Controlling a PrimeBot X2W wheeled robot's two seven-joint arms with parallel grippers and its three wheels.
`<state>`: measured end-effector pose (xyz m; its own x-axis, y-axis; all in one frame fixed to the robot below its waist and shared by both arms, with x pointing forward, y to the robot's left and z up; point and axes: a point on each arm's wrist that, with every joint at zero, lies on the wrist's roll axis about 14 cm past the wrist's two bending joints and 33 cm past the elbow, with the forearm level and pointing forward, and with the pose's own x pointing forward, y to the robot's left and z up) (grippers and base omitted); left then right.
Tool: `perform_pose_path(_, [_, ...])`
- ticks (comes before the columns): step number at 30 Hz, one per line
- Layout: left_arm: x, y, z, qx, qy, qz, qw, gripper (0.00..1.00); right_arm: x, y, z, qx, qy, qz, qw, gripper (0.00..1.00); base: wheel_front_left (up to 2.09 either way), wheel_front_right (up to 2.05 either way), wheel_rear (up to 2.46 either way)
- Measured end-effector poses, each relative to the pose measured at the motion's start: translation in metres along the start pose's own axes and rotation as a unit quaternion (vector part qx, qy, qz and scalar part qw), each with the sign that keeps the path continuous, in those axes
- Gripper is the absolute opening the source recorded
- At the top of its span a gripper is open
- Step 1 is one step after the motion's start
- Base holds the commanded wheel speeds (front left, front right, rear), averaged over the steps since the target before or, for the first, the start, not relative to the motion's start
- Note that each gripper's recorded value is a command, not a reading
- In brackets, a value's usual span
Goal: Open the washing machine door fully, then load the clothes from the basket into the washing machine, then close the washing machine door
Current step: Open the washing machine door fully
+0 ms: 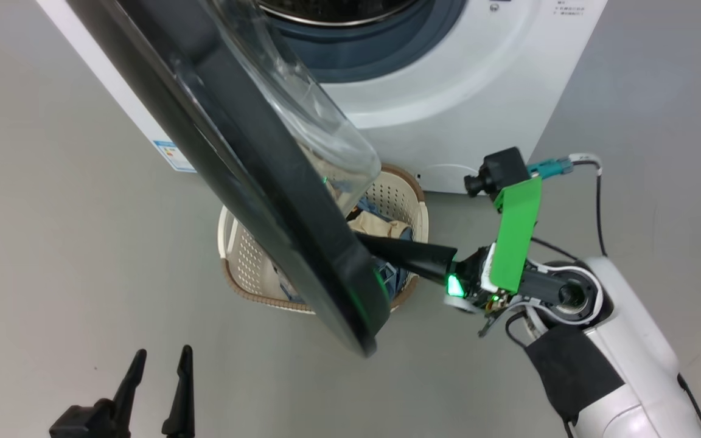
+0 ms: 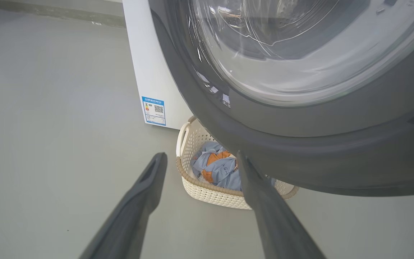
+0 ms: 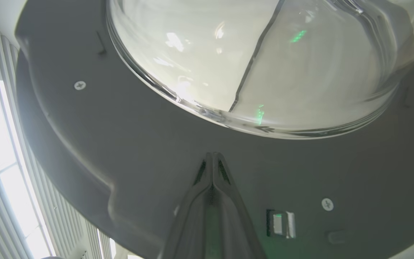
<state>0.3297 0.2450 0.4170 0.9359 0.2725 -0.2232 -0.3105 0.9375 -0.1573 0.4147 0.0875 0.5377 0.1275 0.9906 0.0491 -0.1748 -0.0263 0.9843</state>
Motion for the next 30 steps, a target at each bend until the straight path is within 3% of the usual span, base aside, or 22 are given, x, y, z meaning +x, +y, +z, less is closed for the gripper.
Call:
perform_pose_path(16, [-0.016,0.002,0.014,-0.007,-0.025,-0.002,1.000,1.00,0.022,0.019,-0.046,0.041,0.013,0.028,0.999,0.00,0.00,0.00,0.00])
perform_pose_path(30, [-0.023,0.004,0.024,-0.015,-0.044,-0.001,0.999,1.00,0.043,0.017,-0.072,0.063,0.002,0.016,0.998,0.00,0.00,0.00,0.00])
